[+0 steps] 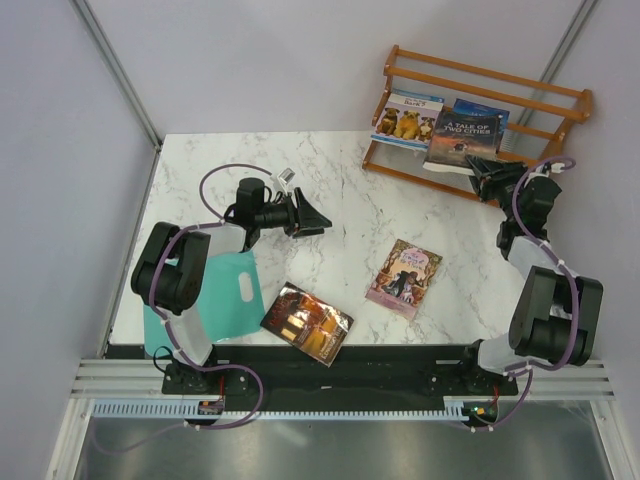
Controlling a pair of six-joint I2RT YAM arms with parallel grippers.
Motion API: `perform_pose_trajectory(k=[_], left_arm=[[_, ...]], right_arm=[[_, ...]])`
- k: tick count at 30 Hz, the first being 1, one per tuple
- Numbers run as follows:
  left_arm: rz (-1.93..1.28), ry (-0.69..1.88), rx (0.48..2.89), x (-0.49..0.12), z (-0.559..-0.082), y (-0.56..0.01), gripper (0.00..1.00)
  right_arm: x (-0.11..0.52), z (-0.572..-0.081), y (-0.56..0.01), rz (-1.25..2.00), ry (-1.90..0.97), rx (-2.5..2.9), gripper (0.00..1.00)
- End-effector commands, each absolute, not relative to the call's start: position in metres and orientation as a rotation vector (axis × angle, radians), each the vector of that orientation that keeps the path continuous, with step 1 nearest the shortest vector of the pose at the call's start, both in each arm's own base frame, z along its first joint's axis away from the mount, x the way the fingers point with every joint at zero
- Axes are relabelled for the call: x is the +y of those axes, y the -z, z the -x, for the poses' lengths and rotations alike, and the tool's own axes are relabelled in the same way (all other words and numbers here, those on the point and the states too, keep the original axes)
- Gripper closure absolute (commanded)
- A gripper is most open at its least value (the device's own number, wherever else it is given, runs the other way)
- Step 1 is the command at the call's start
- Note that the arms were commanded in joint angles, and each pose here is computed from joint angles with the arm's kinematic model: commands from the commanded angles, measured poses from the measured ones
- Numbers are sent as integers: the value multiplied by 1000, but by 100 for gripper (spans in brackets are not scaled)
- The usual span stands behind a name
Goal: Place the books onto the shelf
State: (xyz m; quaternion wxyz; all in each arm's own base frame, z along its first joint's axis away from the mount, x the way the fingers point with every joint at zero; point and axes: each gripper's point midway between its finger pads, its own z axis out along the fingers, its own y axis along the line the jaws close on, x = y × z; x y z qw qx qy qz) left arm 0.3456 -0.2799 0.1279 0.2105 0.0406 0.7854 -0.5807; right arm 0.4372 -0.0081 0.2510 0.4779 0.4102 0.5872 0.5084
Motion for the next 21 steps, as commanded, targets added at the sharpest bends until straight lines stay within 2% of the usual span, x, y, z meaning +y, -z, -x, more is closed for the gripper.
perform_pose_trajectory(k=[1,8,21], left_arm=[[-190,1603,2105,-280,-347,-148,31],[-187,1601,2109,-280,-347,-147,31],[-189,1597,2114,-280,-346,-144,31]], right_arm=[[-13,-447,-349,-750,-1299,1249,100],[-29,-469,-370,-744,-1313,1201,100],[-54,-518,-333,-817,-1306,1237,100]])
